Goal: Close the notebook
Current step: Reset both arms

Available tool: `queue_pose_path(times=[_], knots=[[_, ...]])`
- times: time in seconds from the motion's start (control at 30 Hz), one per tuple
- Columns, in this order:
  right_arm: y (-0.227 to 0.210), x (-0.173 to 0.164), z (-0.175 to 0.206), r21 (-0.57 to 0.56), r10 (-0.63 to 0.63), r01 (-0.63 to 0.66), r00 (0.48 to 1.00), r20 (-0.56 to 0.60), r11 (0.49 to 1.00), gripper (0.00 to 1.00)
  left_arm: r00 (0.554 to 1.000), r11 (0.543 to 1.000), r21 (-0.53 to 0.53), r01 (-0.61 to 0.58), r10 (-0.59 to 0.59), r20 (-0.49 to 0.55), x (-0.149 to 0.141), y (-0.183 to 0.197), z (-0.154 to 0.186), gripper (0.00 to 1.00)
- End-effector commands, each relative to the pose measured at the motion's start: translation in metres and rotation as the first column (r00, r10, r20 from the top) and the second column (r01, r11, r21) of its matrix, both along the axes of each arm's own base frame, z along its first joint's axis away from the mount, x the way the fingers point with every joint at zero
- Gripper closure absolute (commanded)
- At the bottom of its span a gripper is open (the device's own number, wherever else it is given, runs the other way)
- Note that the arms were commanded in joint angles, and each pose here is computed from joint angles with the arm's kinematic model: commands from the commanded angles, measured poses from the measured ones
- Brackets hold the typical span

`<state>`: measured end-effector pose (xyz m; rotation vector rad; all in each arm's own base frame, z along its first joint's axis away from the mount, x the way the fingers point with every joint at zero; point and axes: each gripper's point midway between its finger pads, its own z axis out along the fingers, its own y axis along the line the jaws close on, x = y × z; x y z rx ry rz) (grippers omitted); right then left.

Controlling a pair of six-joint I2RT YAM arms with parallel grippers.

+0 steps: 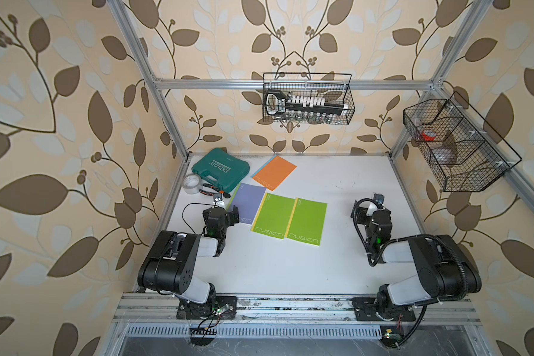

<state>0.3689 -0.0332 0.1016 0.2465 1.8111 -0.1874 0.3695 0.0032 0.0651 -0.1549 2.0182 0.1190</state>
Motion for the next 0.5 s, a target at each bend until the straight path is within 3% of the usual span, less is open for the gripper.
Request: queue_pose_path(times=[0.0, 0.17, 0.47], knots=[[0.0012, 0.0046, 0.0051, 0.005, 0.009, -0.009, 1.0, 0.018, 1.0, 0.0, 0.996, 0.996, 0.001, -0.086, 0.086, 0.029, 0.0125, 0.019, 0.0143, 0.01], [0.0008, 0.003, 0.006, 0.004, 0.007, -0.007, 1.0, 0.022, 1.0, 0.0, 0.994, 0.995, 0.029, -0.095, 0.093, 0.055, 0.0066, 0.0162, 0.0177, 0.01], [0.0008, 0.003, 0.0064, 0.003, 0.007, -0.007, 1.0, 0.023, 1.0, 0.0, 0.997, 0.997, -0.017, -0.071, 0.072, 0.028, 0.0096, 0.0186, 0.014, 0.01]])
